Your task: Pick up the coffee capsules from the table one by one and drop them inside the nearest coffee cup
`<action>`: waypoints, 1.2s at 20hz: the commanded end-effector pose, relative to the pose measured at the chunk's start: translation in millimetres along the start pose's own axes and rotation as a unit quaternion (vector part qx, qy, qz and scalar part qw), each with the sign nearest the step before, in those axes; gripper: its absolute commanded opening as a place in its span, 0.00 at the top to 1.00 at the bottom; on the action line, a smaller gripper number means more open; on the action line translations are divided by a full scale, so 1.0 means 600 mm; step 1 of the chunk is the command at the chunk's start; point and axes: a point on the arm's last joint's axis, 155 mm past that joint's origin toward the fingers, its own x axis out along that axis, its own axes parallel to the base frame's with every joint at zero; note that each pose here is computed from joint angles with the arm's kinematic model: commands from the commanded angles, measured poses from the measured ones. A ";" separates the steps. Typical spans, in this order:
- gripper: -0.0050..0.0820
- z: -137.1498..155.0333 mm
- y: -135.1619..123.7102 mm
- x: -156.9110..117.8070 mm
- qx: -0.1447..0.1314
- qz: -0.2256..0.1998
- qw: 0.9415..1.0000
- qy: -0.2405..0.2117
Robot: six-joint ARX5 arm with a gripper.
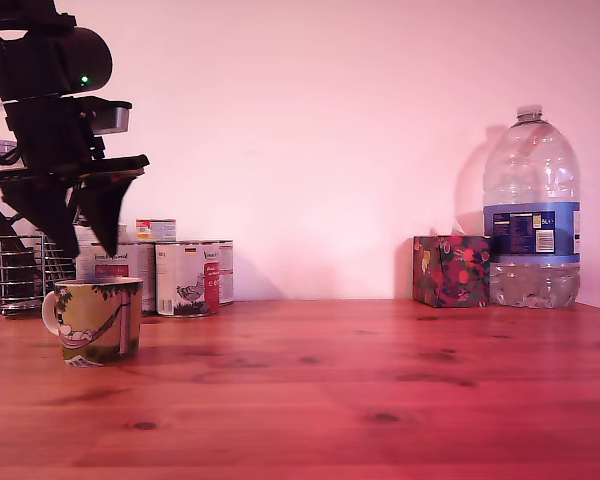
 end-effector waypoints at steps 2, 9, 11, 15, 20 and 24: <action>0.04 -0.008 0.003 0.022 -0.001 0.001 1.000 0.013; 0.07 0.006 0.004 0.021 0.000 0.001 1.000 -0.003; 0.32 0.021 0.004 0.012 0.003 0.002 1.000 -0.024; 0.93 0.045 0.004 -0.014 0.009 0.005 0.997 -0.081; 0.94 0.039 0.009 -0.056 0.004 0.003 0.986 -0.167; 0.94 0.024 -0.002 -0.111 0.007 -0.004 0.970 -0.242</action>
